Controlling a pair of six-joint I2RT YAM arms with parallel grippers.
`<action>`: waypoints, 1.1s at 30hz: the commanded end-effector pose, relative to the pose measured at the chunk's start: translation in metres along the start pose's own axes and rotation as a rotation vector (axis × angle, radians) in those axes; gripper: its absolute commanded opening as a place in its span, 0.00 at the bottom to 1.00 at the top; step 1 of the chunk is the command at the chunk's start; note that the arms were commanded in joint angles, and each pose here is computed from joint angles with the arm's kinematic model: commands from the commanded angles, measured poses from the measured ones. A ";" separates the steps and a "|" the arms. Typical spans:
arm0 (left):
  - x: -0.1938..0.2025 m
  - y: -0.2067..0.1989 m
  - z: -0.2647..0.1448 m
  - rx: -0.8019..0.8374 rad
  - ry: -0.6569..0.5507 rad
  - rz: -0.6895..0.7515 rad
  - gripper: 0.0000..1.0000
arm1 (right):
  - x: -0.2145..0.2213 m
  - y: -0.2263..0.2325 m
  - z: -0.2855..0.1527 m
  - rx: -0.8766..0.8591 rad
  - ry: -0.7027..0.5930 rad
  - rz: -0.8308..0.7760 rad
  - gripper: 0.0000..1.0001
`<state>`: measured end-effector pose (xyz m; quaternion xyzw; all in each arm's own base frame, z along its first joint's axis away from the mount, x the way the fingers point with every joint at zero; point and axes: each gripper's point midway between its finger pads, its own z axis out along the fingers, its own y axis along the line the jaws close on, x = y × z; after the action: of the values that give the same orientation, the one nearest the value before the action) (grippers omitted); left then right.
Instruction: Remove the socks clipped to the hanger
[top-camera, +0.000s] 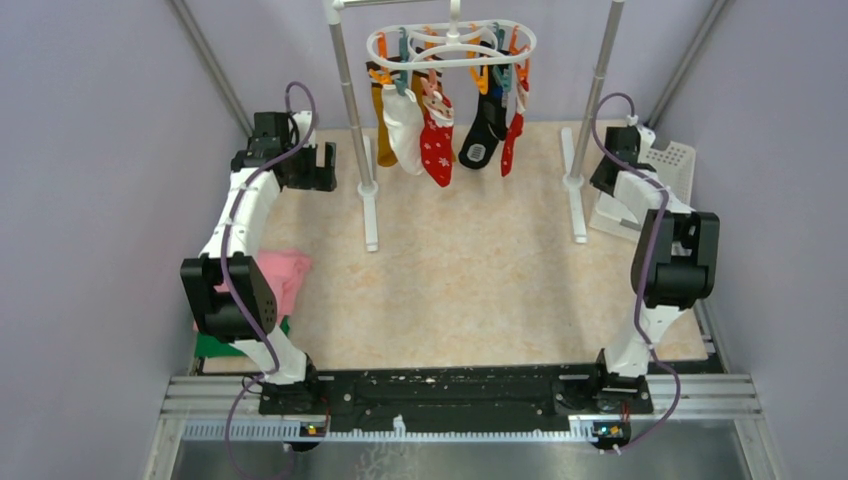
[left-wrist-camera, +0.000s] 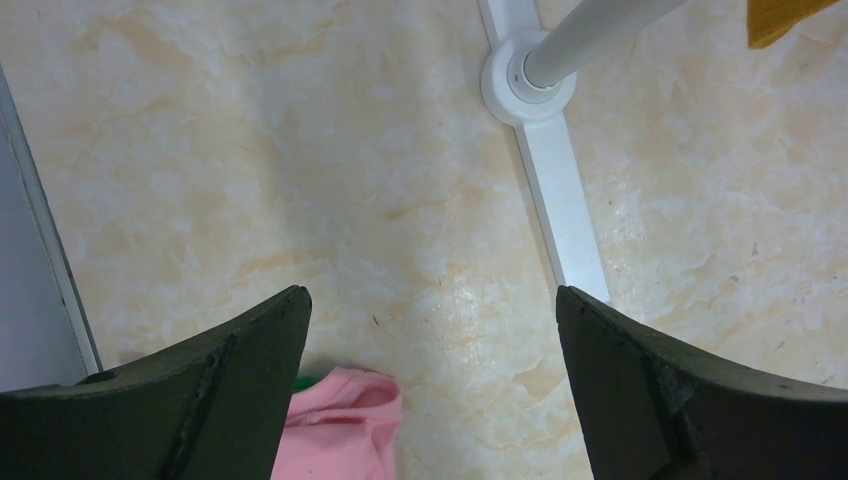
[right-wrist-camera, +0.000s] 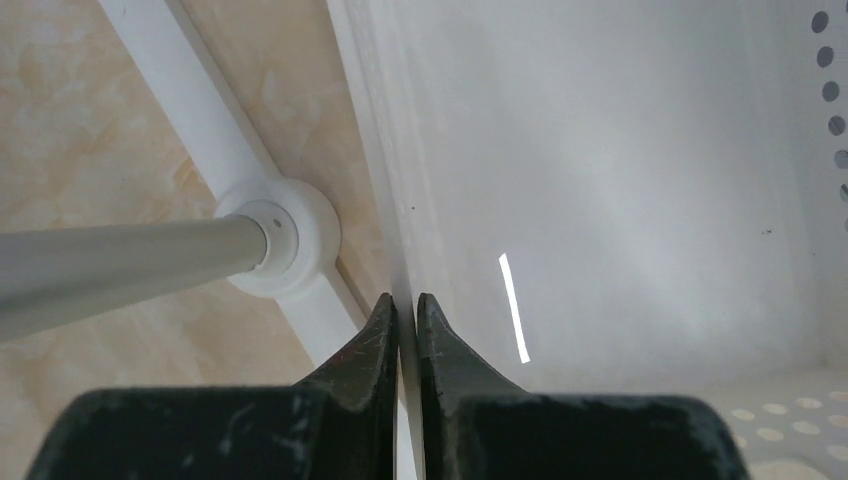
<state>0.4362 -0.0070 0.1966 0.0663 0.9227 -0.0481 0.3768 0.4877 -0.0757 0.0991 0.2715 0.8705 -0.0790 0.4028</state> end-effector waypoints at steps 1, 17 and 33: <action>-0.005 -0.001 -0.012 0.007 -0.012 0.014 0.99 | -0.027 -0.021 -0.041 0.054 -0.084 0.092 0.00; -0.011 0.002 -0.035 -0.037 -0.012 -0.023 0.99 | 0.025 -0.041 -0.202 -0.044 -0.114 0.154 0.00; -0.006 -0.005 -0.038 0.003 0.005 -0.018 0.99 | 0.177 0.074 -0.300 -0.390 0.083 -0.244 0.00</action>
<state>0.4148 -0.0060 0.1975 0.0555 0.9374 -0.0478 0.3405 0.2601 0.1357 0.1852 0.1098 0.9035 0.0521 0.4110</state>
